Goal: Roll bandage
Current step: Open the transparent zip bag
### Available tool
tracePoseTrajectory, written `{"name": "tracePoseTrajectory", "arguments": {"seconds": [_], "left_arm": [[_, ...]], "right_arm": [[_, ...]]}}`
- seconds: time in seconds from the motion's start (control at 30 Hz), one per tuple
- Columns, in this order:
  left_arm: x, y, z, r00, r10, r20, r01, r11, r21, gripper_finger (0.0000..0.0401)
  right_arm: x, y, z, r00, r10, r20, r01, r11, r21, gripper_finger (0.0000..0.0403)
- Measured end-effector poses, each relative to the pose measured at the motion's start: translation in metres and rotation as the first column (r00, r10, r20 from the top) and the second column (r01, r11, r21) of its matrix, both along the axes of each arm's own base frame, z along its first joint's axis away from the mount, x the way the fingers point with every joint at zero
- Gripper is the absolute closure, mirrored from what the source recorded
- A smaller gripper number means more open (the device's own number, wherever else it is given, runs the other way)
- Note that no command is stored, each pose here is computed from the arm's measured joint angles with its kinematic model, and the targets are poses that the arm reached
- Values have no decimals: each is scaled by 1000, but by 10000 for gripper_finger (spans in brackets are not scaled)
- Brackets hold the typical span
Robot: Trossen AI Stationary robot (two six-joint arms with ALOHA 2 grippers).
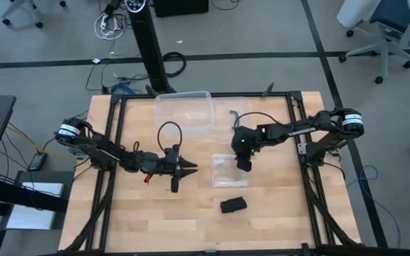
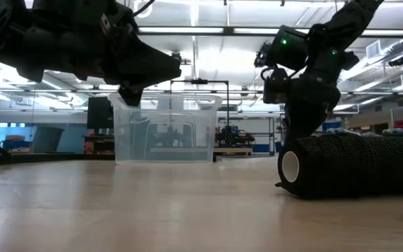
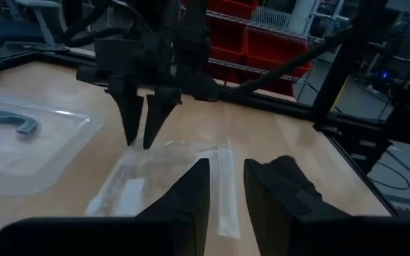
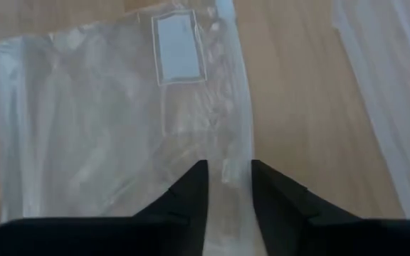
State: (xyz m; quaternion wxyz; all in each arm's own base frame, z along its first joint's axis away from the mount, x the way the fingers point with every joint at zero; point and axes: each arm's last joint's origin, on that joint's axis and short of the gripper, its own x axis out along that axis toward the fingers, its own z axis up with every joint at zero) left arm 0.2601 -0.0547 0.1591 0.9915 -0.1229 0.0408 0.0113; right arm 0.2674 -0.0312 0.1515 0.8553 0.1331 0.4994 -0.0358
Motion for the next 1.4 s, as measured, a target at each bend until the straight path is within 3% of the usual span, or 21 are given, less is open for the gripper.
{"name": "tracePoseTrajectory", "arguments": {"seconds": [0.17, 0.3, 0.5, 0.8, 1.07, 1.4], "left_arm": [[0, 0, 0, 1000, -1, 0, 1, 1000, 0, 309], [0, 0, 1, 1000, -1, 6, 1, 1000, -1, 309], [0, -2, 11, 993, 21, 115, -20, 1000, -12, 309], [1, -4, 7, 993, 29, 116, -26, 999, -28, 306], [24, -10, 0, 997, 2, 73, 0, 1000, -19, 274], [39, -21, 12, 991, -44, 126, 35, 996, 77, 251]], "right_arm": [[2, 14, 5, 997, 75, 31, -72, 995, -71, 388], [2, 28, 6, 995, 97, 26, -93, 988, -120, 398], [0, 58, 20, 993, 102, 51, -83, 953, -291, 401], [-8, 122, 81, 978, 160, 134, -48, 799, -600, 402], [-15, 163, 118, 939, 244, 241, -24, 748, -663, 403], [-21, 168, 118, 942, 253, 221, -39, 737, -675, 403]]}}
